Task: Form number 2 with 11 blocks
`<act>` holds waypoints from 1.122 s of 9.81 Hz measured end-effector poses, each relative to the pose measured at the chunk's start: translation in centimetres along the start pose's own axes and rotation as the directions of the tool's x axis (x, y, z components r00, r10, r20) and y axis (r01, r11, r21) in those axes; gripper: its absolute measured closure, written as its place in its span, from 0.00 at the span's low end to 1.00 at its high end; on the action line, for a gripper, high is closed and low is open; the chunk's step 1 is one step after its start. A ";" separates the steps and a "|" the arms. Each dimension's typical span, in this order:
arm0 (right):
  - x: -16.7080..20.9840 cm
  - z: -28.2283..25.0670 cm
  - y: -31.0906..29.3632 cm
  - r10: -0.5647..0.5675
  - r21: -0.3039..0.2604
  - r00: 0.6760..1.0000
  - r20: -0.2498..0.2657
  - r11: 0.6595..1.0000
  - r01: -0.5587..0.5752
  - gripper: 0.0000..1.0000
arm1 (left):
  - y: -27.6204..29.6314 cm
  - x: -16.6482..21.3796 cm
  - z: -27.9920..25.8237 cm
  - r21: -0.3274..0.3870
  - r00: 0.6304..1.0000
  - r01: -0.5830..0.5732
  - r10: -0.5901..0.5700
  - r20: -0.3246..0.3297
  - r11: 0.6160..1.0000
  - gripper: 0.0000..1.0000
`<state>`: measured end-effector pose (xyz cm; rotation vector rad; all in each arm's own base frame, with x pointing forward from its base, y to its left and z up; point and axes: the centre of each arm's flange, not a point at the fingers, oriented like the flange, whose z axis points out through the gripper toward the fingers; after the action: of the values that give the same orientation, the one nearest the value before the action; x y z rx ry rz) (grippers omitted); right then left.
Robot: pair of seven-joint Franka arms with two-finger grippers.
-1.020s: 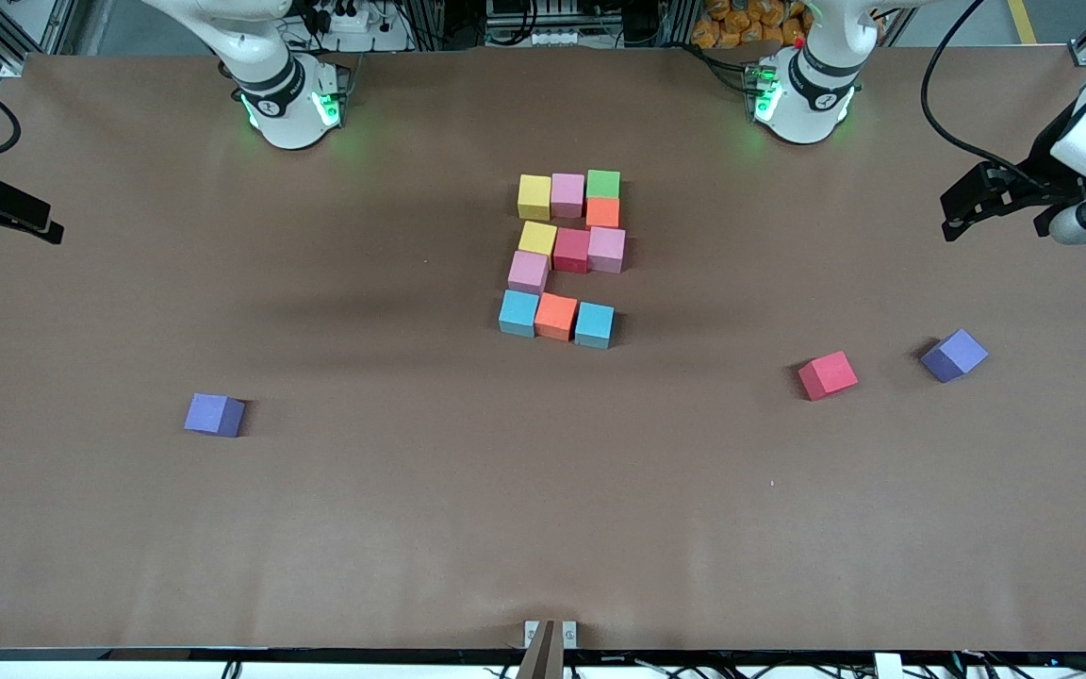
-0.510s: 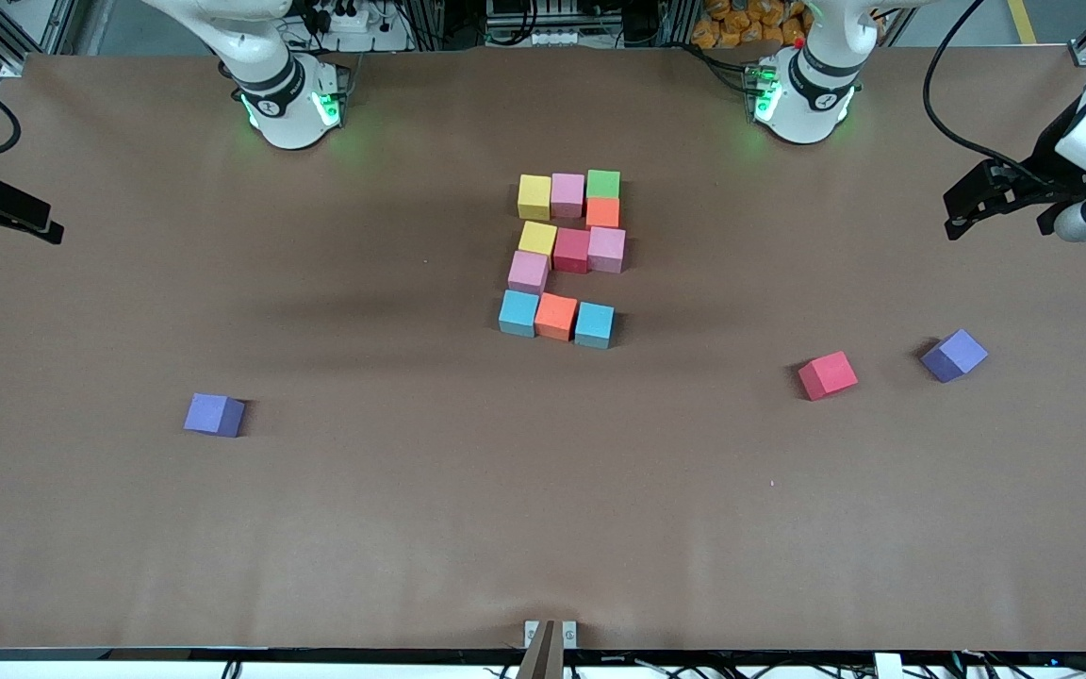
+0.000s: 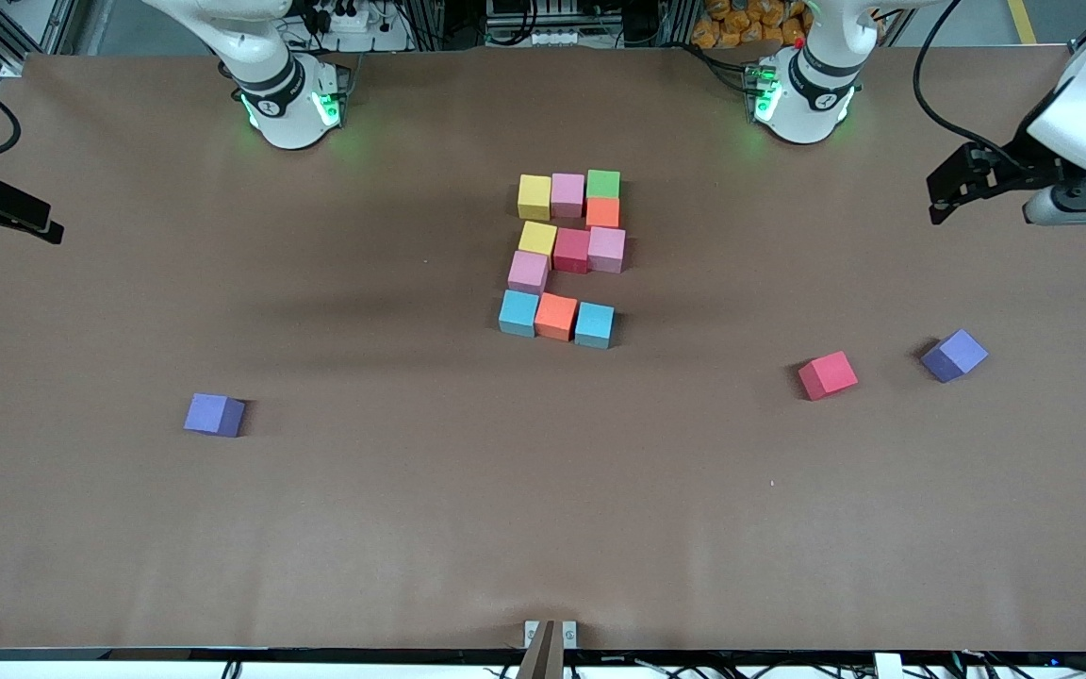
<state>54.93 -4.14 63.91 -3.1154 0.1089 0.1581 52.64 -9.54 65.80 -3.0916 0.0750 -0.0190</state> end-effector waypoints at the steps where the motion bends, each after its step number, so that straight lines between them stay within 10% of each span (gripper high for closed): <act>1: 0.0 0.0 0.0 0.000 0.000 1.000 0.000 1.000 0.000 0.00 | 0.0 0.0 0.1 -0.001 1.000 -0.013 0.013 0.004 1.000 0.00; 11: 0.1 0.2 -0.1 -0.003 0.000 1.000 0.006 1.000 0.003 0.00 | -1.4 0.1 0.4 -0.004 0.998 -0.057 0.057 0.010 0.998 0.00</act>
<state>54.99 -4.01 63.74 -3.1147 0.1042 0.1668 52.85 -8.13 65.50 -3.0911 0.1623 -0.0008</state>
